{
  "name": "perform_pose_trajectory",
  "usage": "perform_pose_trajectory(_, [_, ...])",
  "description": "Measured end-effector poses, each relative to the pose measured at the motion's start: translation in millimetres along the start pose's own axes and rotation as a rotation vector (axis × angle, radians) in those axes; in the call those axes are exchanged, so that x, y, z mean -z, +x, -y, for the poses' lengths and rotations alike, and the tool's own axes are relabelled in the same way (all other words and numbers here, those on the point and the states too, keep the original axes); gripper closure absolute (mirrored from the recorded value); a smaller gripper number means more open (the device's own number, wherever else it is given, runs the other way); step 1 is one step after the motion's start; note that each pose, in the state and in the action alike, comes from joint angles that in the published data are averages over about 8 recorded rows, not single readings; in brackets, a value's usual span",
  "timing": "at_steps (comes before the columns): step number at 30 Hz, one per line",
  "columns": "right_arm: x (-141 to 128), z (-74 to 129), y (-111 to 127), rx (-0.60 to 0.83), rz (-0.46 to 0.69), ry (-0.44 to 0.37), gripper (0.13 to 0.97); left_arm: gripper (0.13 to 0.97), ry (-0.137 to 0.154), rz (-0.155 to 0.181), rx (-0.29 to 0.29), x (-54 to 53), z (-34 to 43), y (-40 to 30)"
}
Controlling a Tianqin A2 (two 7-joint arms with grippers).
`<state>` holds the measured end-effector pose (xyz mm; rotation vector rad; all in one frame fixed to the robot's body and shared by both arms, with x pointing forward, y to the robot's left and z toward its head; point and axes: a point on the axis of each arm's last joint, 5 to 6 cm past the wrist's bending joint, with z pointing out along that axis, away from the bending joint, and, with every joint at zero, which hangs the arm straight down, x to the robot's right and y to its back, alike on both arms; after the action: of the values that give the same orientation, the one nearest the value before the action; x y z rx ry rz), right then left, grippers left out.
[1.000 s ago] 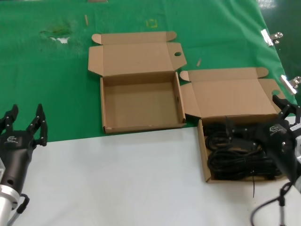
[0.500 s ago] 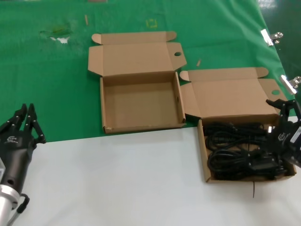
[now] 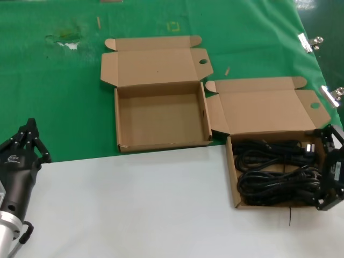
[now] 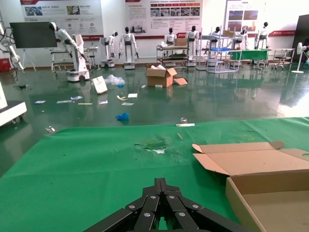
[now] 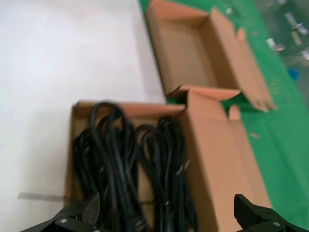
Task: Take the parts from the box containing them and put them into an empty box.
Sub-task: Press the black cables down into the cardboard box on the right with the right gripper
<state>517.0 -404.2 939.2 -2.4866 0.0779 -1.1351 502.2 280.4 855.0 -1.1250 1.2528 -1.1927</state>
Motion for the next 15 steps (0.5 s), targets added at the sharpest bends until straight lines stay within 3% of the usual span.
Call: perform_pose_trajectory(15, [-5,-15,3,0.051,0.052,-0.059,0.138,0.957,0.0,0.0,0.0,0.0,0.0,0.0])
